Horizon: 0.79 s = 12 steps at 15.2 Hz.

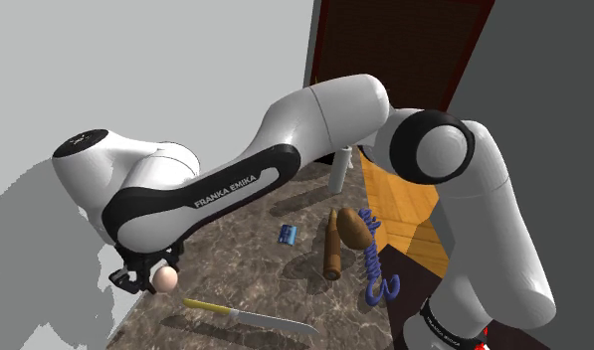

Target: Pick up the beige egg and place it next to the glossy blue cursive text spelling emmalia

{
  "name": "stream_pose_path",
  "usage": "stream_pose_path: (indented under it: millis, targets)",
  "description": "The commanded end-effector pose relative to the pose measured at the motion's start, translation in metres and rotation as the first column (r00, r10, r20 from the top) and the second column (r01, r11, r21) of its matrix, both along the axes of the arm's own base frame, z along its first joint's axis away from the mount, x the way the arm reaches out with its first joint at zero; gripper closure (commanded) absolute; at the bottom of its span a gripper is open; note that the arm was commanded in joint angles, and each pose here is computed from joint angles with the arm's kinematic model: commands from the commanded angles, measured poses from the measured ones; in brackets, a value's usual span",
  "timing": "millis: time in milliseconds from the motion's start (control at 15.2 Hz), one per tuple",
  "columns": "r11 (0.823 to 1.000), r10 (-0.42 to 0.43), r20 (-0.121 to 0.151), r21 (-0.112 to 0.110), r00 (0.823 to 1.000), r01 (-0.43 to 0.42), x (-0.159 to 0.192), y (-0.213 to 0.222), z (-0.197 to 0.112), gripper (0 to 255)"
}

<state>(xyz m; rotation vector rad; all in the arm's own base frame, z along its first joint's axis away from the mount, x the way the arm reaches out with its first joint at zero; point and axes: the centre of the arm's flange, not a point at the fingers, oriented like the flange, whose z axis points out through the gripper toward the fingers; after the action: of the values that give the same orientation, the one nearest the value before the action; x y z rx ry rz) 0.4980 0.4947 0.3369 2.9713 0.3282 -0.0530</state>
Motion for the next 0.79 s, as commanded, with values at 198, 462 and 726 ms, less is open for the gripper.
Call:
stream_pose_path:
  millis: [198, 462, 726]
  targets:
    - [1.000, 0.000, 0.000, 0.000, 1.000, 0.000, 0.000, 0.001, 0.026, 255]
    - [1.000, 0.000, 0.000, 0.000, 1.000, 0.000, 0.000, 0.001, 0.047, 255]
    - [1.000, 0.000, 0.000, 0.000, 1.000, 0.000, 0.000, 0.001, 0.068, 255]
